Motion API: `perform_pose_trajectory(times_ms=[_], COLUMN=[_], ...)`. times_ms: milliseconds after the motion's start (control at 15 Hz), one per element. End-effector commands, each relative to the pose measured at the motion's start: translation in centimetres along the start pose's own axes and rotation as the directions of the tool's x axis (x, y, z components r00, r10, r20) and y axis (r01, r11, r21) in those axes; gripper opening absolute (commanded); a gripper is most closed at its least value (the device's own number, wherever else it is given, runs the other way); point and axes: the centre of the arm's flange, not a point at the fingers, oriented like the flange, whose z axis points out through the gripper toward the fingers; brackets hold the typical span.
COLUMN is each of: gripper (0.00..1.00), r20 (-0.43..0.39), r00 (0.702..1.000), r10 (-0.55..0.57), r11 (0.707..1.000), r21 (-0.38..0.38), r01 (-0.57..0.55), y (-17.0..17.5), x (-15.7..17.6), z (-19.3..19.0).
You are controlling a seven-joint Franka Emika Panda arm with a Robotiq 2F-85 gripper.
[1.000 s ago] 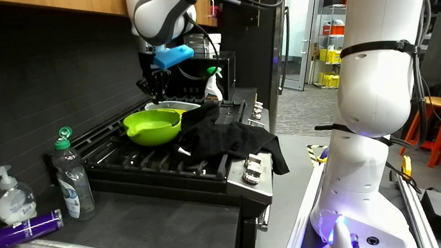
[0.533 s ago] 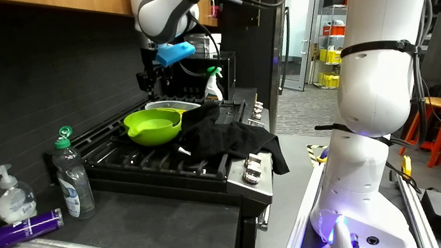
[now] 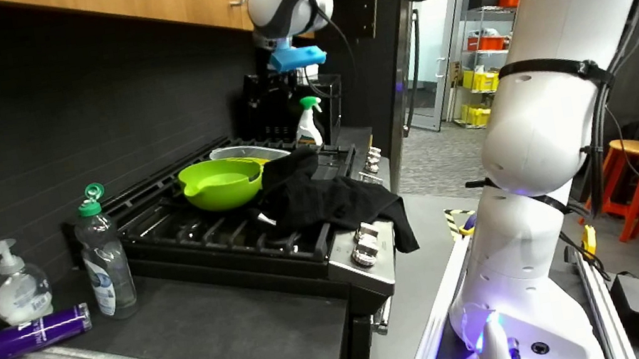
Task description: Put the small green bowl into the bigger green bowl
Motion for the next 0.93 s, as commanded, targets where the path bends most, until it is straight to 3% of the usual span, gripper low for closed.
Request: perform_pose_trajectory(times_ms=[0,333,867], gripper=[1.0,1.0,1.0], r20=[0.027,0.061,0.044], r00=[0.997,0.989,0.981], r10=[0.075,0.138,0.19], r11=[0.995,0.986,0.976], r21=[0.058,0.083,0.096], r01=[-0.076,-0.143,-0.194], y=[3.2,5.6,6.7], x=[-4.0,-9.0,-13.1], z=[-0.4,0.1,-0.4])
